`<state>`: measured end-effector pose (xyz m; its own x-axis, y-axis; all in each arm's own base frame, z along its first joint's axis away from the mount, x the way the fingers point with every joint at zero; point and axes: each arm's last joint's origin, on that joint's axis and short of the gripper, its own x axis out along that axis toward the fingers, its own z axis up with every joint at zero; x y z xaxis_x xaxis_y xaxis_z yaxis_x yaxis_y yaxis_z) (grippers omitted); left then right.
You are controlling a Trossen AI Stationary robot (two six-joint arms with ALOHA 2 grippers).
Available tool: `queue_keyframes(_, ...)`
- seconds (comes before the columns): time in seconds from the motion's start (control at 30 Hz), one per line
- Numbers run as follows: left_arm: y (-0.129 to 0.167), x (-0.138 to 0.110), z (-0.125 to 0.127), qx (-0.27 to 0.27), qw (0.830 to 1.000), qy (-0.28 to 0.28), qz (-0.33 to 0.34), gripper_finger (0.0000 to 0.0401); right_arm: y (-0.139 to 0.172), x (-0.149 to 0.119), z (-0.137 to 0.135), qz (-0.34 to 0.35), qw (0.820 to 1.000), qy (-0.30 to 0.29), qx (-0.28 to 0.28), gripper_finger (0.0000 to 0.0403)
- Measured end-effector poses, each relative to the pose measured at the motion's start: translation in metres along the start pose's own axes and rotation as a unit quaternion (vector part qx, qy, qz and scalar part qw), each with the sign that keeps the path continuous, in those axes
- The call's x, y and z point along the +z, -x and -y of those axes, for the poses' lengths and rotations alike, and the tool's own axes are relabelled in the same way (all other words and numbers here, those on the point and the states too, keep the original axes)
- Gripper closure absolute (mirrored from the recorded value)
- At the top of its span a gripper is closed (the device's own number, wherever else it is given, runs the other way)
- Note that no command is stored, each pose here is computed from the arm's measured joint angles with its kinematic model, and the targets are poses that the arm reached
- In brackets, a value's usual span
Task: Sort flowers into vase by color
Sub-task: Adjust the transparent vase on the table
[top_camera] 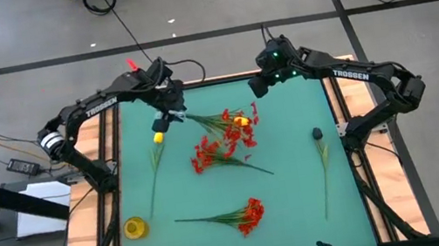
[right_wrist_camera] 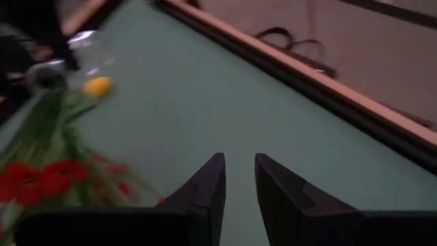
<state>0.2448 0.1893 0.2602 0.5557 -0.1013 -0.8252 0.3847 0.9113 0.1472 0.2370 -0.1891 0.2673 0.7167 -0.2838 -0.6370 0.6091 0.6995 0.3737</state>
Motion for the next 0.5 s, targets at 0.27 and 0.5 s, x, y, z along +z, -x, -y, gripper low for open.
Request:
queue_keyframes(0.27,0.014,0.000,0.001,-0.017,0.997,0.023,0.069,0.0224,0.000,0.006,-0.007,0.018,0.996,0.020,0.082,0.0313)
queue_keyframes(0.5,0.022,-0.008,-0.004,-0.044,0.988,0.051,0.139,0.0224,0.002,0.011,-0.013,0.028,0.988,0.022,0.153,0.0313)
